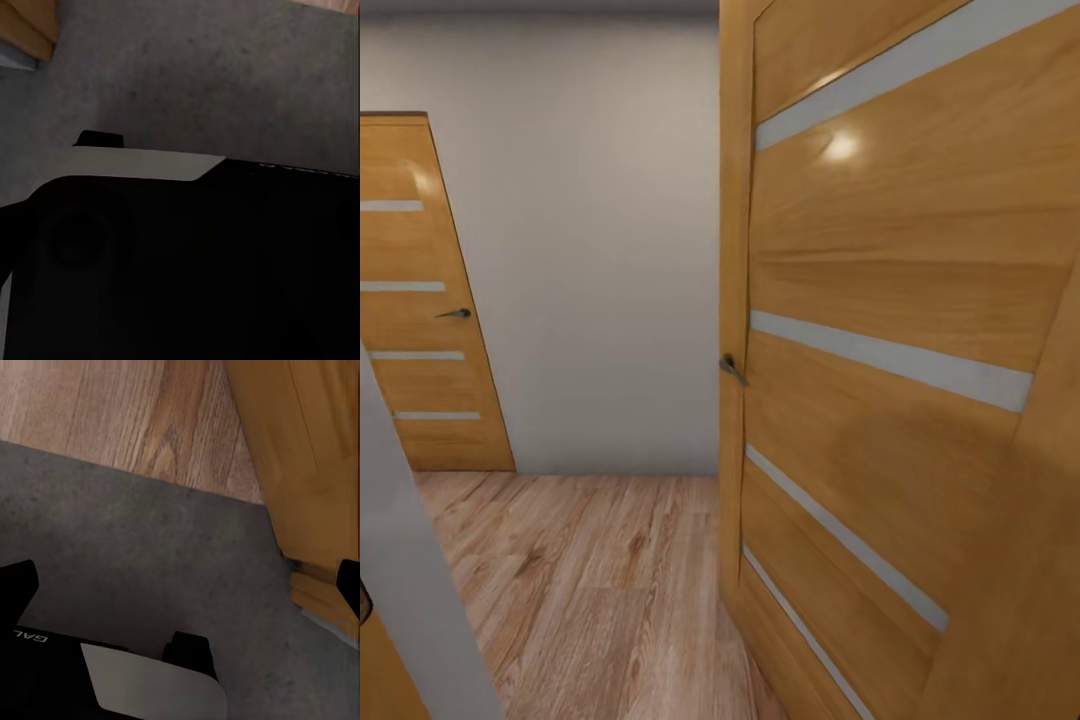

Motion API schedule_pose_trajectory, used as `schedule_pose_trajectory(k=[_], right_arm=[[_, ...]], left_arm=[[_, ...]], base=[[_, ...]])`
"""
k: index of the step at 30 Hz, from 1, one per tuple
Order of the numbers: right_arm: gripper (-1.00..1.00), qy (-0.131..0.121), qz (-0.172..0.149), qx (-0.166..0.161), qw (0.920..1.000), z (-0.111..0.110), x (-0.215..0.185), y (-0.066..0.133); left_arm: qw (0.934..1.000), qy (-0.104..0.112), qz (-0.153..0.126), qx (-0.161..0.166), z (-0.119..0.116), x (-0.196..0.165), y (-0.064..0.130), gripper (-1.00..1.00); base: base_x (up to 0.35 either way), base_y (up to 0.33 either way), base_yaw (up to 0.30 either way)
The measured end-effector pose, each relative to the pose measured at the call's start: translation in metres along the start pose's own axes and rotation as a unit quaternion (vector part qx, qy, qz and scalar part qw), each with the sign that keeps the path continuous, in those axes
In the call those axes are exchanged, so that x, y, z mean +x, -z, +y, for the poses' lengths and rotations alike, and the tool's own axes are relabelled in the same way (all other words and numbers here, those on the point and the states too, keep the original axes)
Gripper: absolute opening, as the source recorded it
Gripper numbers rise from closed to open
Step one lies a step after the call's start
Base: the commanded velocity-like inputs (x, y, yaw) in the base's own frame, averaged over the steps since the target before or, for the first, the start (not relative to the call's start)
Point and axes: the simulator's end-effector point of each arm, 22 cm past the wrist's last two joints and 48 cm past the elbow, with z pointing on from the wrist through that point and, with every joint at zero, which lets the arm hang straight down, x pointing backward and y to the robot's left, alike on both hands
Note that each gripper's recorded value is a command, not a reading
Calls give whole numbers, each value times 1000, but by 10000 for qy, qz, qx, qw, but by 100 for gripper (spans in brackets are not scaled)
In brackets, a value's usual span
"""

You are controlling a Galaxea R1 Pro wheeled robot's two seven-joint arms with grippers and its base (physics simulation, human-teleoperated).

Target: Move the two storage containers from the living room to the garage. In the garage, place one container on the floor and stack the other container on top of it (either order is fine).

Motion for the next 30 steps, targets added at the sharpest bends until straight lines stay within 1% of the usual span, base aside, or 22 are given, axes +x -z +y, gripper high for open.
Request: schedule_pose_trajectory(k=[10,30], right_arm=[[100,2,-1,-1,10000,0,0,0],[100,14,34,-20,10000,1,3,-1]], left_arm=[[10000,-3,0,0,0,0,0,100],[10000,9,54,-8,0,4,0,100]], base=[[279,0,0],[14,0,0]])
